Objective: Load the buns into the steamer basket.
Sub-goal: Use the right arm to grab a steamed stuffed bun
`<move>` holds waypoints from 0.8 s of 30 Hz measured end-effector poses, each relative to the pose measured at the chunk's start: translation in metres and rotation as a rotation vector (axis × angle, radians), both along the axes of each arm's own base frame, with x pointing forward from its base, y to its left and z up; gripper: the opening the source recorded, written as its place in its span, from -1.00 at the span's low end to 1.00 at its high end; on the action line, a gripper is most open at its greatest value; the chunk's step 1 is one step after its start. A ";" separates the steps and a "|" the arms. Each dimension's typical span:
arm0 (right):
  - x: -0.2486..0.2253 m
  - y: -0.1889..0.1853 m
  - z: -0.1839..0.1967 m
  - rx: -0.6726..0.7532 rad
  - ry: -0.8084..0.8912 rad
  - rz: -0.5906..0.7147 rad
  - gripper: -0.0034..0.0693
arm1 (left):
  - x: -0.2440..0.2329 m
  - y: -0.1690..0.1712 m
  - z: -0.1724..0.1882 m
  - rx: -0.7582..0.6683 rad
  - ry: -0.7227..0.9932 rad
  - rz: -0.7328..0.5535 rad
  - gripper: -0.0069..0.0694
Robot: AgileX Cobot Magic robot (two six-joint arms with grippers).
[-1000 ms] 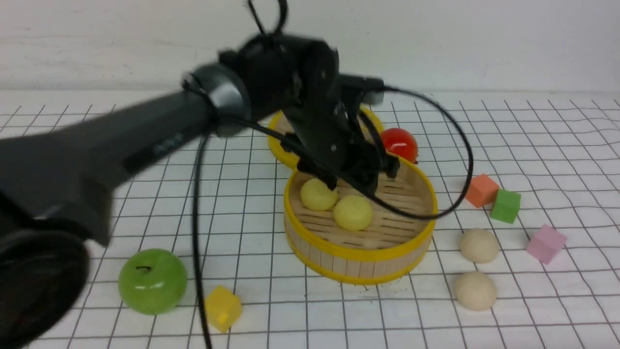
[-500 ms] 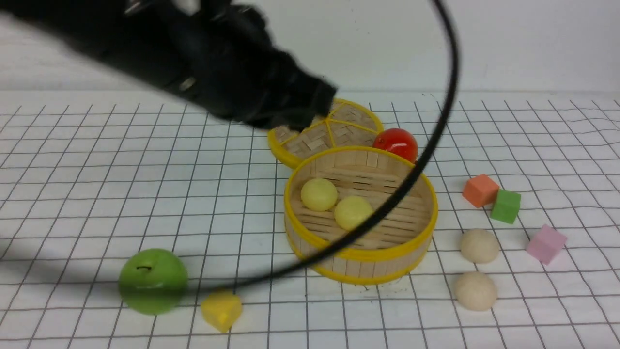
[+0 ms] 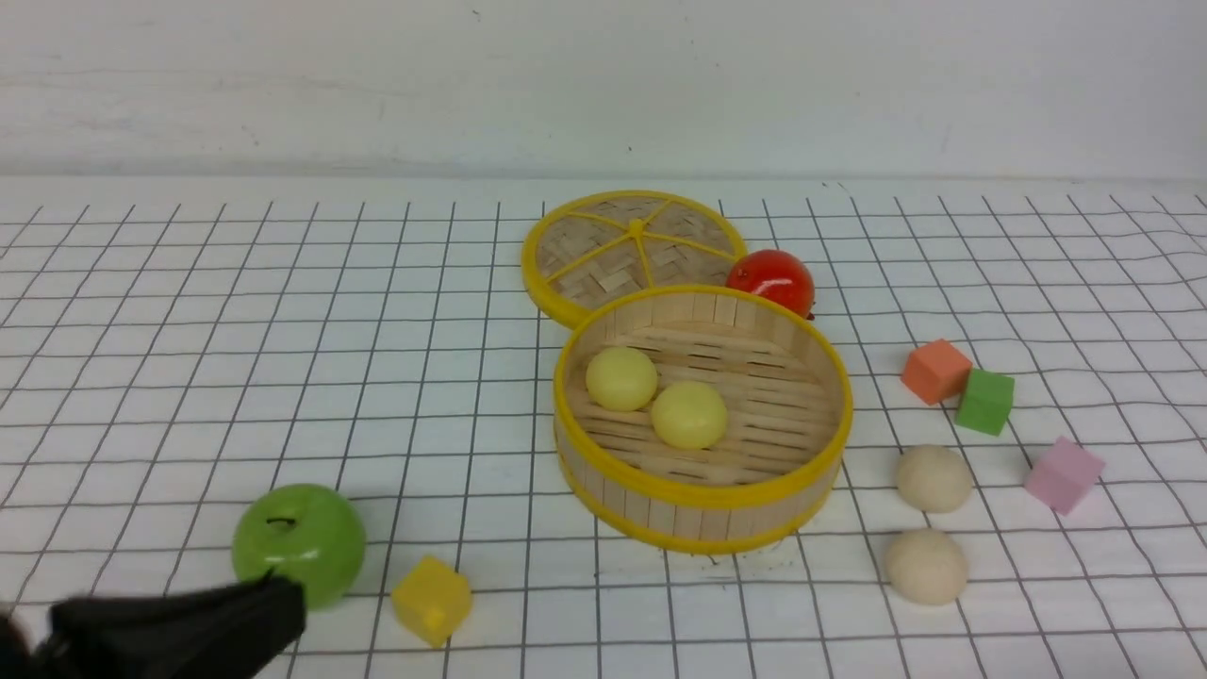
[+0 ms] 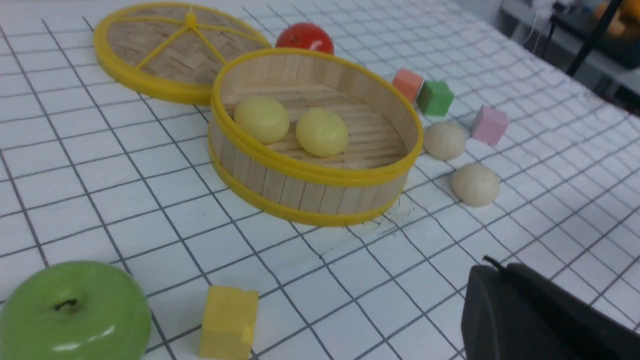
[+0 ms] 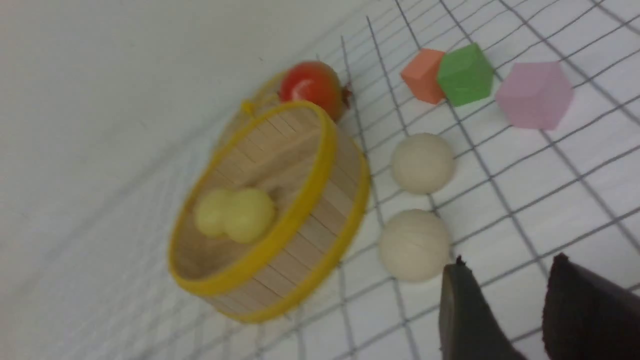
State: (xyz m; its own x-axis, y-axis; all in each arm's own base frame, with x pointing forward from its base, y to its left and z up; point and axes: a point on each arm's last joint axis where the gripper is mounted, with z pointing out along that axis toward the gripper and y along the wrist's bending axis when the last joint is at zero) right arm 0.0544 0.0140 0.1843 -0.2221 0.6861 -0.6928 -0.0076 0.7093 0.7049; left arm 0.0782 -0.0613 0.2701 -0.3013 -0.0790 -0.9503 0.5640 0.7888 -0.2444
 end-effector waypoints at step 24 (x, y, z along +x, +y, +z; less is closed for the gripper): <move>0.166 0.039 0.089 -0.496 0.751 0.589 -0.90 | -0.017 0.015 -0.058 -0.021 -0.003 0.026 -0.85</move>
State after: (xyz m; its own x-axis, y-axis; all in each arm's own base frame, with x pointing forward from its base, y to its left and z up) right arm 0.2200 0.0531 0.2735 -0.9105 0.0120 -0.4132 -0.1266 0.9434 0.3065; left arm 0.0612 -0.0467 0.2118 -0.2963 -0.1067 -0.9491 0.5439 0.7980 -0.2595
